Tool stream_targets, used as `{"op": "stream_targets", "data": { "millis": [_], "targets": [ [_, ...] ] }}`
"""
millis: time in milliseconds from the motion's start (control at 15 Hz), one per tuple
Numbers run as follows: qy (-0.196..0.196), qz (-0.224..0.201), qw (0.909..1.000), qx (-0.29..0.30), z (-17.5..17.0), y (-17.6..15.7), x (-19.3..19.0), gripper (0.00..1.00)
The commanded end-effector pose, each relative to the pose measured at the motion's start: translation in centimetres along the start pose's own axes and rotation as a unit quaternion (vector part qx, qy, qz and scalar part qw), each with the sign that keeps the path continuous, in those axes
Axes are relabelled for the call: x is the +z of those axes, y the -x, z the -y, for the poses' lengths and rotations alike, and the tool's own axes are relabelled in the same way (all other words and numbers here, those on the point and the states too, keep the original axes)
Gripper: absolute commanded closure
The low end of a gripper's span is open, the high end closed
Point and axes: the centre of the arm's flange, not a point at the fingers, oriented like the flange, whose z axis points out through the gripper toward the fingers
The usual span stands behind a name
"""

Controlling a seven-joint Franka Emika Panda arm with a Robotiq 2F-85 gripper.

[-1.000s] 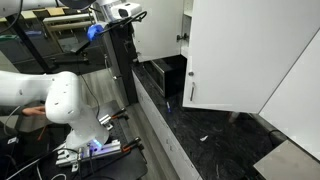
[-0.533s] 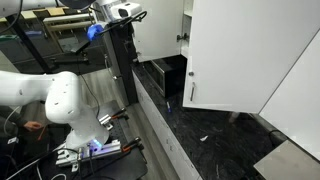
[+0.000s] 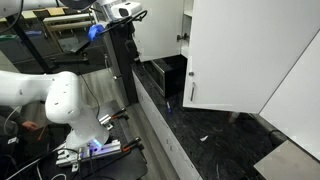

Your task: Close the cabinet doors

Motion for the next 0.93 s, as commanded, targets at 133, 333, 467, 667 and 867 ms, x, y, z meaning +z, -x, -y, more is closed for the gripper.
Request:
{"op": "stream_targets", "data": {
  "millis": [133,333,467,667,867],
  "targets": [
    [0.032,-0.073,0.9965,0.026,3.5,-3.4,1.5,0.00],
    [0.066,-0.133,0.9879,0.045,6.0,-5.0,1.9,0.00],
    [0.091,-0.173,0.9792,0.055,7.6,-5.8,2.4,0.00],
    [0.128,-0.206,0.9676,0.071,9.0,-6.6,3.0,0.00],
    [0.168,-0.205,0.9602,0.089,8.7,-6.2,2.6,0.00]
  ]
}}
